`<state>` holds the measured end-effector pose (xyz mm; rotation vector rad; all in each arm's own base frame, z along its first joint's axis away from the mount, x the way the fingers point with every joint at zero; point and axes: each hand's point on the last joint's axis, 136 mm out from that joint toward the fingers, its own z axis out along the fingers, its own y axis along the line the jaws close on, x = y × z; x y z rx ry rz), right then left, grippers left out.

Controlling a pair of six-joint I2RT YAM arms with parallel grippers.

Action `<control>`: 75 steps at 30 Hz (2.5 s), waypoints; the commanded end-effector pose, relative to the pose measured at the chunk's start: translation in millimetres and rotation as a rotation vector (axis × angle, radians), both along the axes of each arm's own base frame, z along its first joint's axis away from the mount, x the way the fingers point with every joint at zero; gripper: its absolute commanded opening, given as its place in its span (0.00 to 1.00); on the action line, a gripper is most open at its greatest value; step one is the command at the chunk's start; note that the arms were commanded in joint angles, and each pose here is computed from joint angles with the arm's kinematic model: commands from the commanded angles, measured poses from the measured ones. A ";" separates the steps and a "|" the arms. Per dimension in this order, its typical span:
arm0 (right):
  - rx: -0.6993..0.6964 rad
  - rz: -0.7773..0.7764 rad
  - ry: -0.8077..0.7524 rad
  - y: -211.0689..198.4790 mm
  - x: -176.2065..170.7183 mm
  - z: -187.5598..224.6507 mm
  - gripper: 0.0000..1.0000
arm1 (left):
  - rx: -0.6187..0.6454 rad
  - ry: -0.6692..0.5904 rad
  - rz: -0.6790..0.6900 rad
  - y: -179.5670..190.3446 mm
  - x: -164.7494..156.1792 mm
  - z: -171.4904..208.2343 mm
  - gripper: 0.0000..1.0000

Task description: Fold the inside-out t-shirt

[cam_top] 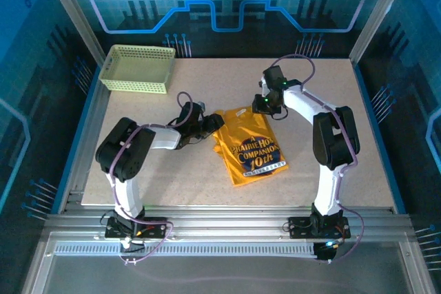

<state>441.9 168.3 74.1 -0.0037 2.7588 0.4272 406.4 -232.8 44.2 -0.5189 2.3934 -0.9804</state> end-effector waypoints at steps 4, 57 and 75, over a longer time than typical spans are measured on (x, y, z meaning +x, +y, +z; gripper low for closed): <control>-0.008 -0.014 -0.027 -5.8 7.2 11.6 0.32 | 0.316 0.116 0.149 51.4 -21.2 8.4 0.66; 0.034 -0.039 0.082 -5.4 5.4 -24.4 0.29 | 0.116 -0.140 -0.168 -52.5 -15.5 101.4 0.00; -0.004 -0.029 -0.001 -10.7 14.3 -3.7 0.00 | 0.170 0.015 -0.050 10.1 0.4 7.1 0.02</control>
